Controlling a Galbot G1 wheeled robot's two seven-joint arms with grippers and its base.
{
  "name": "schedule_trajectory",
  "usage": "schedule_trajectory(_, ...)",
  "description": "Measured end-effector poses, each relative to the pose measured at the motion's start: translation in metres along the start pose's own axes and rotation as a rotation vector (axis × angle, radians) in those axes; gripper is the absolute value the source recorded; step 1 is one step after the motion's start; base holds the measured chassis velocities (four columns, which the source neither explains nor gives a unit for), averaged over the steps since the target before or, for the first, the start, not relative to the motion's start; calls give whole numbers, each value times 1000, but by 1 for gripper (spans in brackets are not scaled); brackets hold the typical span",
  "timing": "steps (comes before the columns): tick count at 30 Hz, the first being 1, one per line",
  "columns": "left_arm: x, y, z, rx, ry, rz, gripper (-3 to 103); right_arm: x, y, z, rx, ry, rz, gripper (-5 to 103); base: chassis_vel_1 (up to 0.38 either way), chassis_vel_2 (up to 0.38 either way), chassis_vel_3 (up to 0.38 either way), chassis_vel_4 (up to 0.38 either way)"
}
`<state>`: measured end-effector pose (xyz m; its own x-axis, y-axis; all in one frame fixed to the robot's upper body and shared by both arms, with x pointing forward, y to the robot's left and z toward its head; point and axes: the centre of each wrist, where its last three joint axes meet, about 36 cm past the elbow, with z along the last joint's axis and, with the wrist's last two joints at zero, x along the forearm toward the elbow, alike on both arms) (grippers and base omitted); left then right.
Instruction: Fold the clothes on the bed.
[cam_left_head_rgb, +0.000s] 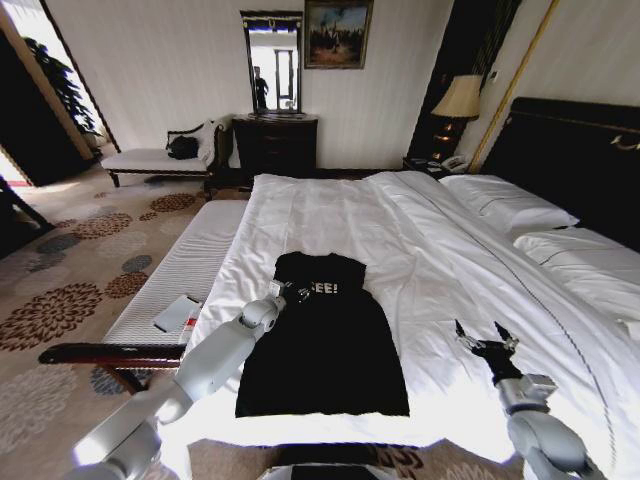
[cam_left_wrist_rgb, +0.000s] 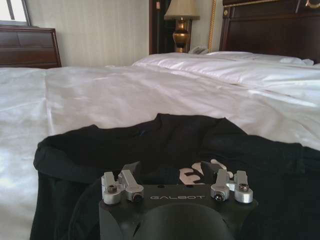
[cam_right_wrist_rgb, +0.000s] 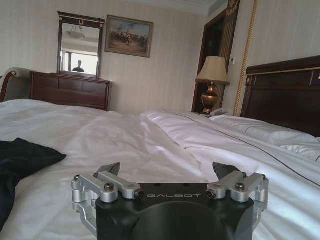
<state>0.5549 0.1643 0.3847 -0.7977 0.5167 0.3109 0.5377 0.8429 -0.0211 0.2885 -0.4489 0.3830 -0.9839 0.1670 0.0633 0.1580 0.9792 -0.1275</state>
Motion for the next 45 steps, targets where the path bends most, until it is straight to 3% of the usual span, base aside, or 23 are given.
schedule_trajectory(3, 9, 12, -14, 35, -49, -19, 82, -12, -1, -10, -8, -6, -4, 100, 0, 0, 0, 0)
schedule_trajectory(5, 12, 15, -17, 47, -63, -24, 82, -15, -2, -13, -10, -9, -5, 100, 0, 0, 0, 0)
schedule_trajectory(9, 33, 44, -36, 142, -126, -64, 99, -27, -2, -23, -24, -20, -12, 100, 0, 0, 0, 0)
schedule_trajectory(11, 34, 48, -36, 151, -128, -73, 100, -29, -2, -23, -25, -20, -13, 100, 0, 0, 0, 0)
schedule_trajectory(14, 37, 74, -32, 202, -115, -128, 100, -33, 1, -25, -26, -14, -23, 100, 0, 0, 0, 0)
schedule_trajectory(16, 36, 78, -31, 210, -111, -135, 100, -34, 2, -26, -25, -12, -25, 100, 0, 0, 0, 0)
schedule_trajectory(24, 21, 110, -2, 261, -35, -234, 100, -58, 2, -45, -48, 9, -53, 100, 0, 0, 0, 0)
schedule_trajectory(30, 9, 123, 7, 277, -14, -278, 100, -81, 8, -59, -102, 43, -84, 100, 0, 0, 0, 0)
schedule_trajectory(35, -12, 135, -2, 314, -25, -312, 100, -92, 20, -68, -94, 52, -113, 100, 0, 0, 0, 0)
schedule_trajectory(42, -30, 135, -6, 342, -26, -321, 101, -93, 21, -70, -81, 58, -109, 100, 0, 0, 0, 0)
schedule_trajectory(45, -46, 132, -1, 397, -9, -328, 97, -89, 21, -74, -66, 67, -100, 100, 0, 0, 0, 0)
